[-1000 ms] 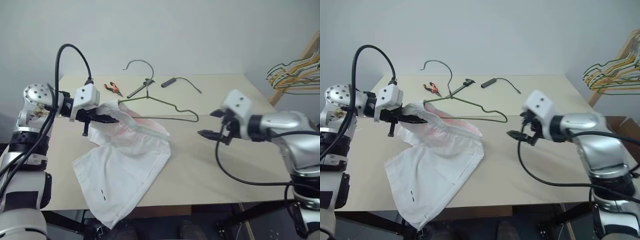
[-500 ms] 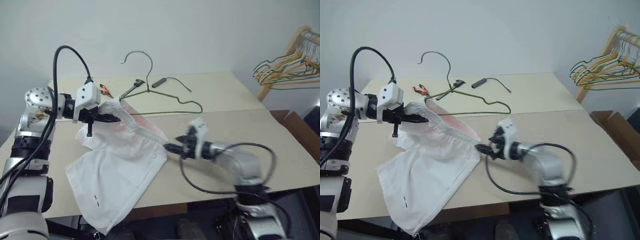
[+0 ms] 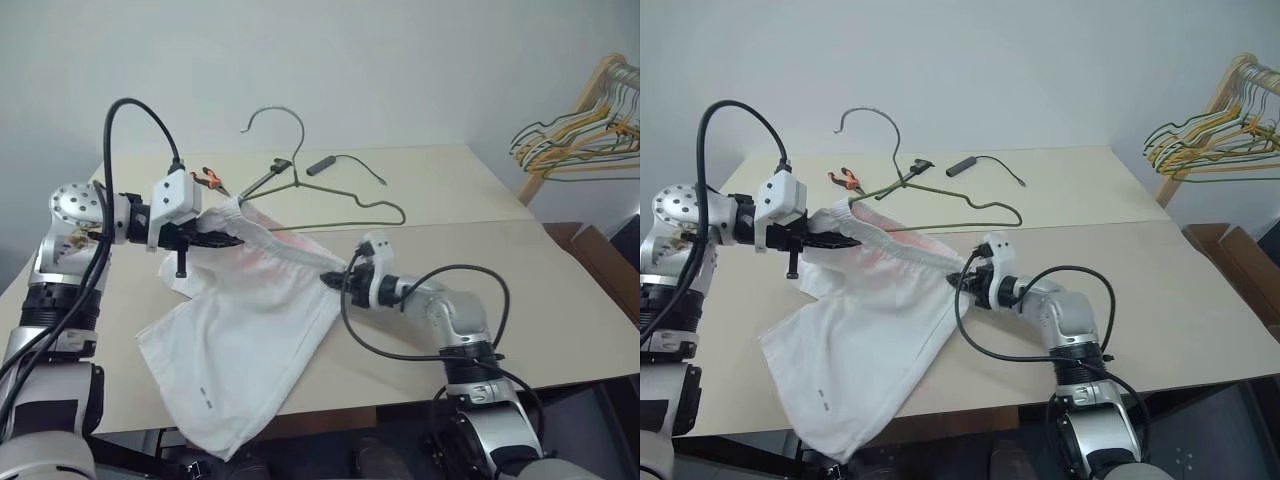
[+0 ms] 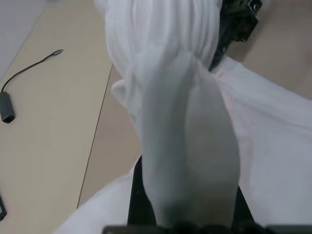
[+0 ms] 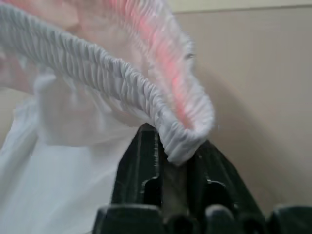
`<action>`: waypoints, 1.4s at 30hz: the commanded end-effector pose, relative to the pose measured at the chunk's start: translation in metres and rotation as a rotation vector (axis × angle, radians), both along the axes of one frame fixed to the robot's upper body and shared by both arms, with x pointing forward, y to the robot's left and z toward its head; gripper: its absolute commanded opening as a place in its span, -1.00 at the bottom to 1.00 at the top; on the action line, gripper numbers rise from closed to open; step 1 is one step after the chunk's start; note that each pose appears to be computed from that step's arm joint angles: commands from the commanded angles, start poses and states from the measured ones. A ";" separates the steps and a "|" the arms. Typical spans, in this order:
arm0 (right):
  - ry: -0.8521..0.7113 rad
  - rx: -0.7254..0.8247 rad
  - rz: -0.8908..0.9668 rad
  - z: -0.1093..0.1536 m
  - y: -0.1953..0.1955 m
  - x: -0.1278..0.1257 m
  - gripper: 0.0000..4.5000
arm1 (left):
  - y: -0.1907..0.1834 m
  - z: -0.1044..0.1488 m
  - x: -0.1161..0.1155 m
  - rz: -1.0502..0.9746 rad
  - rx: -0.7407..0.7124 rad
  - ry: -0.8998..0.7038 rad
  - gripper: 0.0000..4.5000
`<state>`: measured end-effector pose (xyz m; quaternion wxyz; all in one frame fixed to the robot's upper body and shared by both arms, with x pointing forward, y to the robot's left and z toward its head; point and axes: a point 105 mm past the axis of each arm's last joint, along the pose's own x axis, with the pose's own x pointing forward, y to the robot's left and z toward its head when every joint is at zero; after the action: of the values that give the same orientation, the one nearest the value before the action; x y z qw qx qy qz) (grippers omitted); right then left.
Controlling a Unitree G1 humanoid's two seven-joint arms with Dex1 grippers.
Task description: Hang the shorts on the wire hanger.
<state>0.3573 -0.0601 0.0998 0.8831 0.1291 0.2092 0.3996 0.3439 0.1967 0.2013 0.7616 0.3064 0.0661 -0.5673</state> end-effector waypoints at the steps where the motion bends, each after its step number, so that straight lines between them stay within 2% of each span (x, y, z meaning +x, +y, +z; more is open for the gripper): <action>1: -0.103 0.006 -0.087 0.024 -0.025 0.009 -0.99 | 0.013 0.014 -0.004 0.024 -0.006 -0.034 -1.00; 6: -0.169 -0.035 -0.210 0.037 -0.066 0.020 -0.99 | 0.031 0.005 -0.001 0.092 0.044 -0.006 -1.00; 14: -0.215 -0.114 -0.282 0.052 -0.110 0.022 -0.99 | 0.044 -0.009 -0.002 0.123 0.099 0.025 -1.00; 19: -0.253 -0.124 -0.270 0.063 -0.114 0.020 -0.99 | 0.047 -0.014 0.005 0.174 0.124 0.020 -1.00; 23: -0.268 -0.130 -0.250 0.068 -0.114 0.017 -0.99 | 0.046 -0.008 0.017 0.235 0.059 -0.021 -1.00; 27: -0.268 -0.143 -0.228 0.065 -0.112 0.014 -0.99 | 0.041 -0.004 0.008 0.164 0.005 0.008 -1.00; 33: -0.278 -0.138 -0.223 0.070 -0.113 0.014 -0.99 | 0.048 -0.018 0.003 0.165 0.113 0.025 -1.00; 42: -0.272 -0.145 -0.194 0.066 -0.112 0.010 -0.99 | 0.041 -0.005 0.008 0.169 -0.022 0.006 -1.00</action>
<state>0.3631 -0.1434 0.1480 0.9239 0.0531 0.1335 0.3546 0.3486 0.2180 0.1779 0.7819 0.2916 0.1002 -0.5418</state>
